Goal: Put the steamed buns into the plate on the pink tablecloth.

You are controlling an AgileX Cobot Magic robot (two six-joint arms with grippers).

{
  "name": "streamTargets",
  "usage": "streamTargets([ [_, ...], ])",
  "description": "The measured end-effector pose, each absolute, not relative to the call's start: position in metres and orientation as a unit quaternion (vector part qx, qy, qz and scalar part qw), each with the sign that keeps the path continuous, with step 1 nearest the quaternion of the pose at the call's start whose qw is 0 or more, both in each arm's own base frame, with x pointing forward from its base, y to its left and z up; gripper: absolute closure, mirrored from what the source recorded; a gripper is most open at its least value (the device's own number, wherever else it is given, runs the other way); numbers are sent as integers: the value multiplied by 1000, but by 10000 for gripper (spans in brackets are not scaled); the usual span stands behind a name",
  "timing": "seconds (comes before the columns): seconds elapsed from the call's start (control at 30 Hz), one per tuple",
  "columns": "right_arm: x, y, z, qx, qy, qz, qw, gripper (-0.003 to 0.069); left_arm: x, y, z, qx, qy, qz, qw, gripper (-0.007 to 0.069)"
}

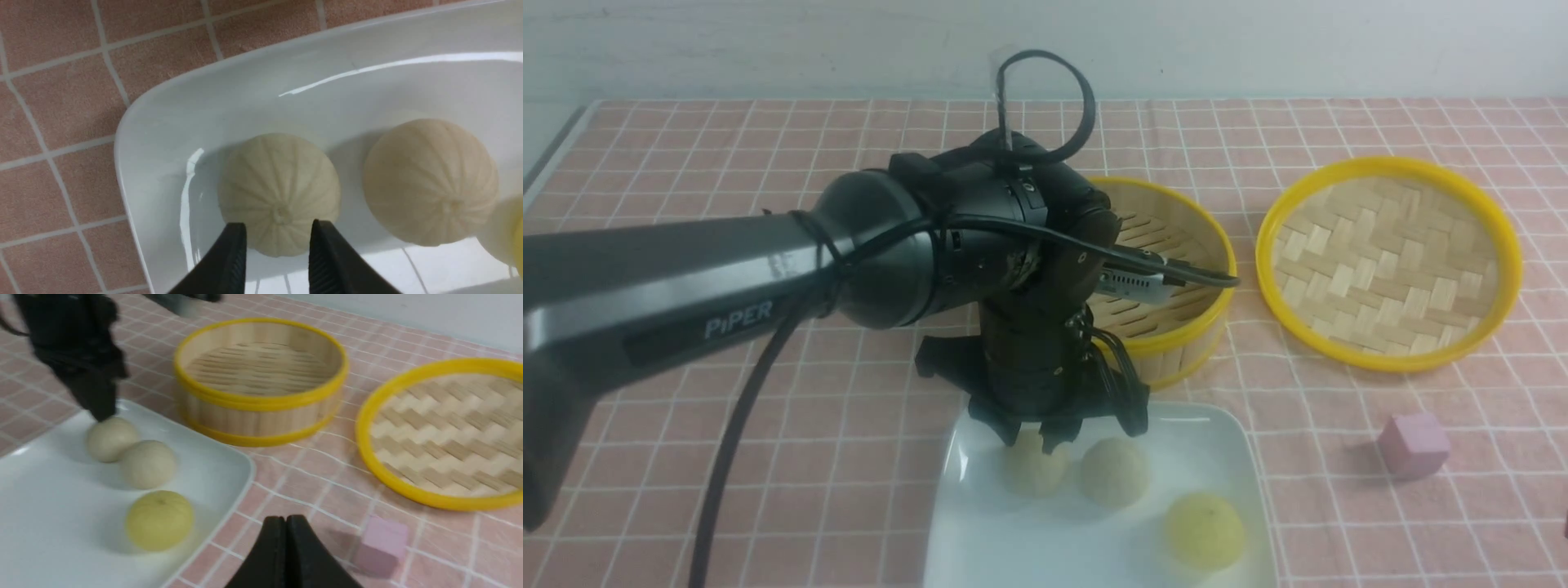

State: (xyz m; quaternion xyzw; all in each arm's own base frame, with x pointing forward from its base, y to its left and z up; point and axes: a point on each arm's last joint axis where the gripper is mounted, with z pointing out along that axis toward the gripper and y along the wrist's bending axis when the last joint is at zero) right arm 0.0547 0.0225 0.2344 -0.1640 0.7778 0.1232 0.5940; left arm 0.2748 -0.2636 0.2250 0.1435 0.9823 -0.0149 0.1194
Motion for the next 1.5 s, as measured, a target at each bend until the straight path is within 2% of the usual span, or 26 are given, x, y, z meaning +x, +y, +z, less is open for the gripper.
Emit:
streamTargets([
  [0.17, 51, 8, 200, -79, 792, 58, 602, 661, 275, -262, 227, 154, 980, -8, 125, 382],
  [0.33, 51, 3, 175, -37, 810, 24, 584, 659, 272, -259, 239, 171, 976, -9, 134, 382],
  [0.43, 52, 1, 175, -20, 808, 12, 589, 657, 269, -255, 252, 175, 973, -16, 147, 382],
  [0.7, 52, 0, 175, -14, 808, 7, 589, 654, 247, -232, 311, 187, 961, -44, 198, 385],
  [0.8, 52, 0, 175, -15, 808, 7, 589, 650, 221, -205, 354, 198, 954, -51, 220, 421],
  [0.97, 52, 0, 175, -15, 808, 6, 589, 645, 187, -171, 385, 210, 944, -67, 246, 489],
  [1.03, 52, 0, 175, -15, 808, 6, 589, 643, 168, -153, 387, 214, 941, -75, 251, 539],
  [1.13, 52, 0, 175, -15, 808, 5, 589, 641, 141, -129, 374, 227, 928, -105, 275, 613],
  [1.2, 52, 0, 175, -15, 808, 5, 589, 640, 130, -121, 372, 229, 912, -137, 313, 622],
  [1.27, 52, 0, 175, -15, 808, 5, 589, 637, 116, -111, 362, 220, 877, -198, 379, 624],
  [1.33, 52, 0, 175, -15, 808, 5, 589, 634, 107, -104, 355, 210, 853, -234, 416, 624],
  [1.4, 52, 0, 175, -15, 808, 5, 589, 631, 99, -97, 349, 202, 827, -263, 454, 624],
  [1.5, 52, 0, 175, -15, 808, 5, 589, 628, 90, -89, 342, 199, 808, -279, 479, 624],
])
